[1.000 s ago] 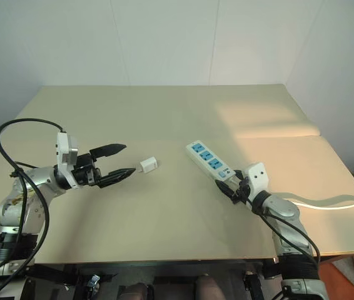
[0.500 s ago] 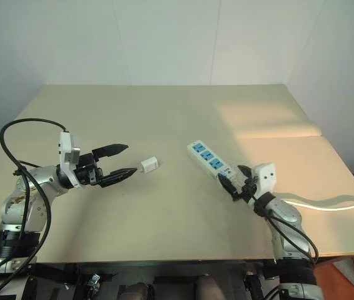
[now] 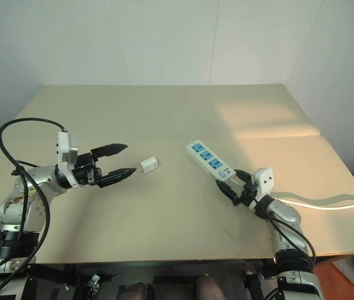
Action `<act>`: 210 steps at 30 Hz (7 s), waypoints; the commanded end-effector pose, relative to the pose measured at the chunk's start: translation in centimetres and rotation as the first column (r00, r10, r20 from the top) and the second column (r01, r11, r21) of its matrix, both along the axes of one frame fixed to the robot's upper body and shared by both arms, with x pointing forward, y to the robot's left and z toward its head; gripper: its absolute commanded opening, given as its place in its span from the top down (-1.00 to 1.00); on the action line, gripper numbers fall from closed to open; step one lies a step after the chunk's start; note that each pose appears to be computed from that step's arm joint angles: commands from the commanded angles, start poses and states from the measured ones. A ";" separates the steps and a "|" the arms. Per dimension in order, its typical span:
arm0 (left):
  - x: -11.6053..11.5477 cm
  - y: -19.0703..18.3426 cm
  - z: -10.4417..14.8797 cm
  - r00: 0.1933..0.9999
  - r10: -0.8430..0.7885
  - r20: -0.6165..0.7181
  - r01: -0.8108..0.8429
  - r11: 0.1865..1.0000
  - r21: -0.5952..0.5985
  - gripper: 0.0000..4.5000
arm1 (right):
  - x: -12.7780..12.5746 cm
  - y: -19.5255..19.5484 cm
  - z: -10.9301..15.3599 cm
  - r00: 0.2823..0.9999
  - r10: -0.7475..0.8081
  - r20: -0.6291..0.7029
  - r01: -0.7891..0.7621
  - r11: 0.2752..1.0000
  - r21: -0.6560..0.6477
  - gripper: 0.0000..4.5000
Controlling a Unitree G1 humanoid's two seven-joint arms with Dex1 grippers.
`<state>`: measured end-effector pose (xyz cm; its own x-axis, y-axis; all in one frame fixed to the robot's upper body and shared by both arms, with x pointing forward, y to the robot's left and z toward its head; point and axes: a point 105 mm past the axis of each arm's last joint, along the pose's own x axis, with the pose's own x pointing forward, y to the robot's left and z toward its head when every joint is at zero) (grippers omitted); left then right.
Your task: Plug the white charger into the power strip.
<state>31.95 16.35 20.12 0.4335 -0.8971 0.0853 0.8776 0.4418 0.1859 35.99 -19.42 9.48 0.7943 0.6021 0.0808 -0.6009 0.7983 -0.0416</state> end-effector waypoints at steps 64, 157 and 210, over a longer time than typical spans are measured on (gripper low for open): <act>9.3 -4.6 6.9 0.935 0.279 -0.218 -0.094 0.789 0.607 -1.00 | -8.6 -1.4 2.2 0.826 0.560 -0.060 -0.563 0.820 -0.105 -0.50; 3.1 -7.2 8.5 0.837 -0.514 -0.189 0.497 0.858 -0.132 0.56 | -4.7 8.6 0.4 0.667 0.743 -0.054 -0.724 0.630 -0.281 -0.50; 0.6 -10.6 -6.5 0.833 -0.535 -0.139 0.511 0.841 -0.176 0.56 | -3.7 8.9 -0.8 0.659 0.746 -0.089 -0.719 0.591 -0.366 -0.50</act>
<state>32.68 6.08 13.66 -0.0562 -0.9793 0.1944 0.9971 -0.0651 -0.0398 32.60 -10.77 9.27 0.0965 0.9809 -0.1689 -0.9572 0.0450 -0.2859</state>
